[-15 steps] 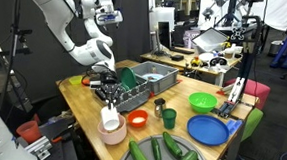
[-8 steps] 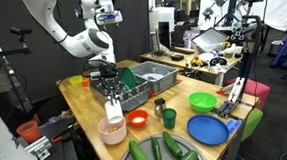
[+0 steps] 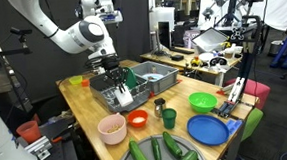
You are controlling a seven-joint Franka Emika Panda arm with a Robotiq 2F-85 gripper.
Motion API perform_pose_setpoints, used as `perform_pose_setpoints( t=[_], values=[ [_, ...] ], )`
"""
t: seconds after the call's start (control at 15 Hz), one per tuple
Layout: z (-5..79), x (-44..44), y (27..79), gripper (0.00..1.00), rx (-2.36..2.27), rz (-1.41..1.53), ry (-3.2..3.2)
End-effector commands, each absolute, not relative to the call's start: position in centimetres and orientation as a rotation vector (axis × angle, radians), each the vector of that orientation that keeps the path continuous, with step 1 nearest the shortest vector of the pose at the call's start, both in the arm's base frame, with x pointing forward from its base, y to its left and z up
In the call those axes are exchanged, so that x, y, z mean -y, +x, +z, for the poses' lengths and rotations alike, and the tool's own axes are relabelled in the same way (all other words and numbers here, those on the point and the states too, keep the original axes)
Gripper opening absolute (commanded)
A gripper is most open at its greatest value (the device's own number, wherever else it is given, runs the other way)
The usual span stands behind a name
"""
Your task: Pour the things in the white mug into the pink bowl
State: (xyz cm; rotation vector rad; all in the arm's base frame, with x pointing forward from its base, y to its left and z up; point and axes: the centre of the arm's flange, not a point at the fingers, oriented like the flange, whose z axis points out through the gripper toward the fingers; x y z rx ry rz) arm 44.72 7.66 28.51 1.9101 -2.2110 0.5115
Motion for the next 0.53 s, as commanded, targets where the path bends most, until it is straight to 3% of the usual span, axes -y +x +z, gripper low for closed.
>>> perform_pose_setpoints(
  t=[0.0, 0.47],
  values=[
    [29.2, -6.8, 44.6, 0.02, 2.371, 0.51, 2.041],
    [28.7, -4.7, 46.0, 0.02, 2.709, 0.419, 2.204]
  ],
)
